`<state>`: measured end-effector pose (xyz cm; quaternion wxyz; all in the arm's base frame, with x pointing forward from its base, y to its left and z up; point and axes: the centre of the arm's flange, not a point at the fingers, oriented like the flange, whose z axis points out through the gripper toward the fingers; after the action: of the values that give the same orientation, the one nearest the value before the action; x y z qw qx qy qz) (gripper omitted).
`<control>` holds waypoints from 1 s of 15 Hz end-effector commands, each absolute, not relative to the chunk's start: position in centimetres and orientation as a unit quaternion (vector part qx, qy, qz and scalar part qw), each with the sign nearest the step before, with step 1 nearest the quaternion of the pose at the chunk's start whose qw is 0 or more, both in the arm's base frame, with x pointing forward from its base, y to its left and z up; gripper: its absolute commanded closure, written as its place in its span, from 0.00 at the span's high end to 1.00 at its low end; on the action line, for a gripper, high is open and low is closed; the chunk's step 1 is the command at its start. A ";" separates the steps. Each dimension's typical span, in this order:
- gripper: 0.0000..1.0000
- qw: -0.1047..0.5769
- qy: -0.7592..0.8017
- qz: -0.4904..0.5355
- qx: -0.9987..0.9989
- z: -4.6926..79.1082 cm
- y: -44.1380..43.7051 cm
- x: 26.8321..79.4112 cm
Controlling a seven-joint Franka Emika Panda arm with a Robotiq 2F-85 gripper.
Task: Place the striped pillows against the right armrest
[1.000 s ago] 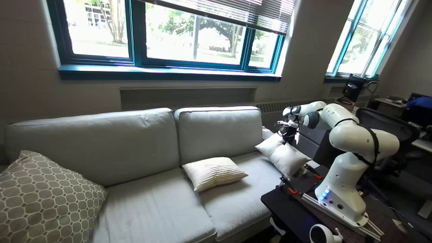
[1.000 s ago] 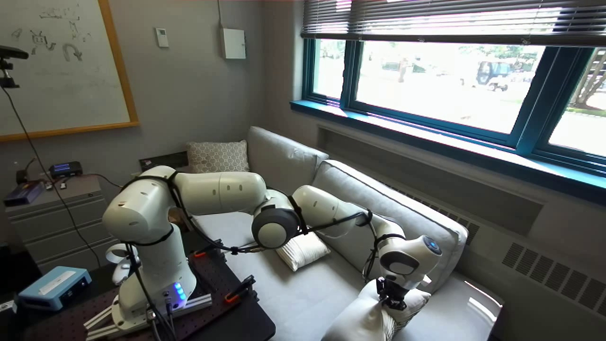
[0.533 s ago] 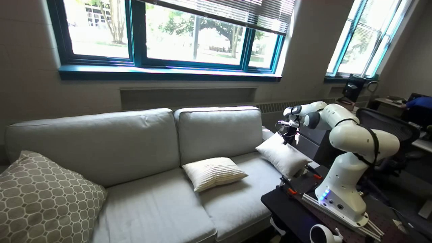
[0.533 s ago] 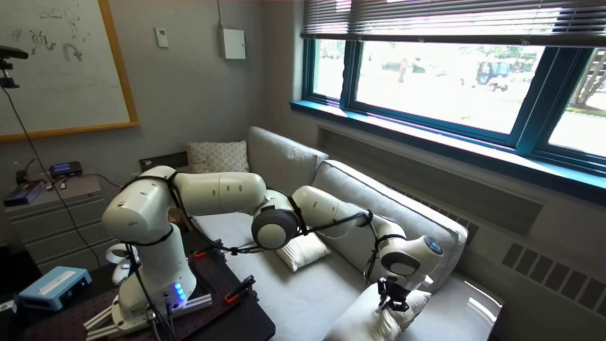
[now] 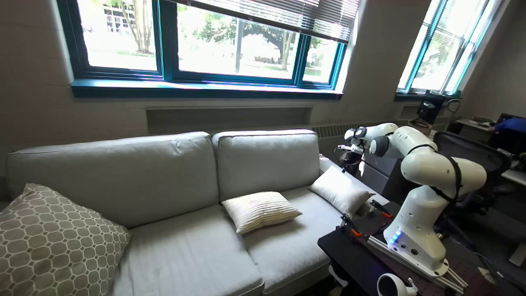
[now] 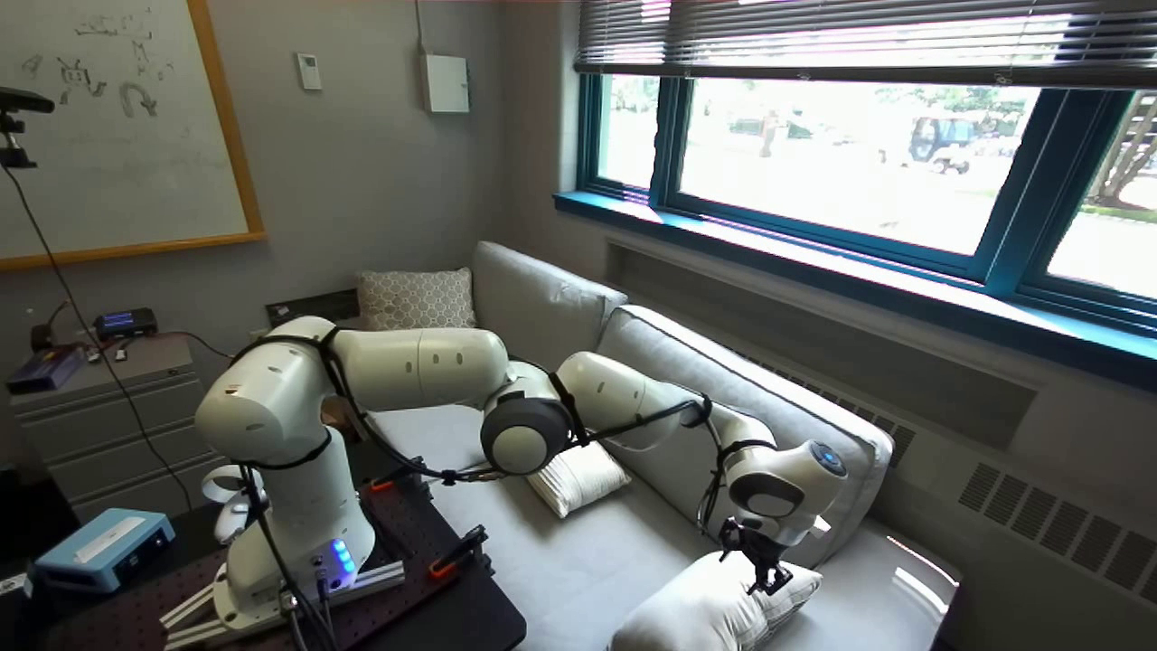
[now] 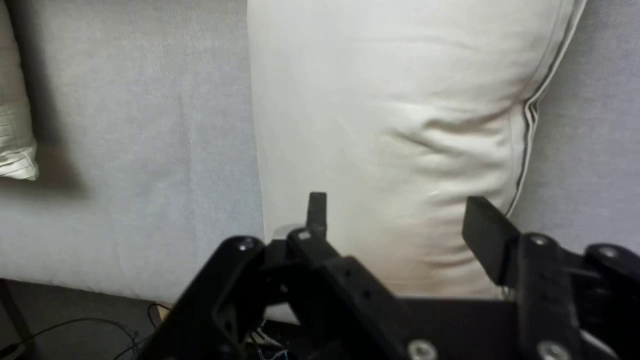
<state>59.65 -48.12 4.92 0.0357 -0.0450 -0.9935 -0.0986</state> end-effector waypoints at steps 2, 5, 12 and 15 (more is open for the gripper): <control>1.00 0.025 -0.997 -0.078 -0.006 5.8 -46.7 63.8; 1.00 0.043 -0.995 -0.045 0.072 5.8 -40.6 64.3; 1.00 0.090 -0.981 -0.018 0.172 1.2 -29.2 69.5; 1.00 0.110 -0.971 -0.009 0.211 -0.9 -24.3 70.2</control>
<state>70.17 -24.32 -0.91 0.1104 0.2111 -0.9712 -0.0093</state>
